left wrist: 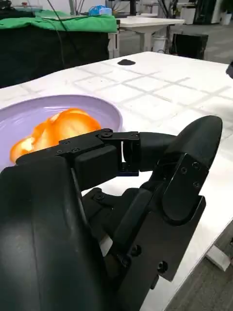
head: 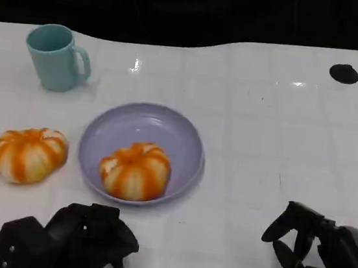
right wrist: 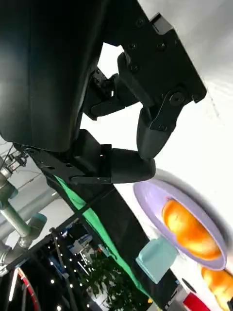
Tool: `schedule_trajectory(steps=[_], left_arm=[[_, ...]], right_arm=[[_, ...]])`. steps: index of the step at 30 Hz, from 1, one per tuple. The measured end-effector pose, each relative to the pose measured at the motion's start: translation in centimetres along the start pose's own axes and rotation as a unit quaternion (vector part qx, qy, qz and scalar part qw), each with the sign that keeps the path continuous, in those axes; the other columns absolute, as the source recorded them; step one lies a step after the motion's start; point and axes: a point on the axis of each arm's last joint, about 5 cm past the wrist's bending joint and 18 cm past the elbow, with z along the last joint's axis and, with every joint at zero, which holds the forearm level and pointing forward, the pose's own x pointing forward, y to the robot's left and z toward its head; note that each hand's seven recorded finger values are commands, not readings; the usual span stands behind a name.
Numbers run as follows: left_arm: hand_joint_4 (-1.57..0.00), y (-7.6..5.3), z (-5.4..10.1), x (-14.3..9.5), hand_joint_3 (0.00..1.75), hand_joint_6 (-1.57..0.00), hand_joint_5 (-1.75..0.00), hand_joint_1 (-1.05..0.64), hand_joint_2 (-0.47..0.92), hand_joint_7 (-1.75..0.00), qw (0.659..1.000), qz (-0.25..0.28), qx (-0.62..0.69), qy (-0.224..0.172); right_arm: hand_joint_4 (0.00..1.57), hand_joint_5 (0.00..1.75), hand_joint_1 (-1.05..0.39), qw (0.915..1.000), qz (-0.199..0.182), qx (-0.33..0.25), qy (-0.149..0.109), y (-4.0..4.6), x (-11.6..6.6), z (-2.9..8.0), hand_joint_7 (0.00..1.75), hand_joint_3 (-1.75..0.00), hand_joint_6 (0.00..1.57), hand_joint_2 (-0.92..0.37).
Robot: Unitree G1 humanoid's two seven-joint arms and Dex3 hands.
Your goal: Grasp the bread from the table and place it into the plate.
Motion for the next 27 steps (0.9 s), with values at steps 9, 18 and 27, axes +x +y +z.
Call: schedule_trajectory(steps=[9, 18, 27], left_arm=[[-0.88, 0.27, -0.08, -0.03, 0.01, -1.29, -1.51, -1.05, 0.87, -0.76, 1.000, 0.006, -0.003, 0.000], [-0.88, 0.23, -0.05, 0.00, 0.01, -1.28, -1.50, -1.05, 0.87, -0.77, 1.000, 0.002, 0.004, 0.000], [-0.87, 0.21, -0.18, -0.07, 0.00, -1.28, -1.51, -1.05, 0.86, -0.78, 1.000, 0.003, 0.005, -0.004]], right_arm=[[0.84, 1.75, -0.36, 1.0000, 0.000, 0.003, -0.003, 0.62, 0.11, 0.04, 1.59, -1.01, 0.57, -0.56], [0.84, 1.75, -0.35, 0.9999, 0.008, -0.008, -0.003, 0.45, 0.04, -0.05, 1.58, -0.99, 0.57, -0.56], [0.83, 1.75, -0.34, 0.9999, 0.012, -0.012, 0.000, 0.54, -0.14, -0.23, 1.40, -1.03, 0.66, -0.54]])
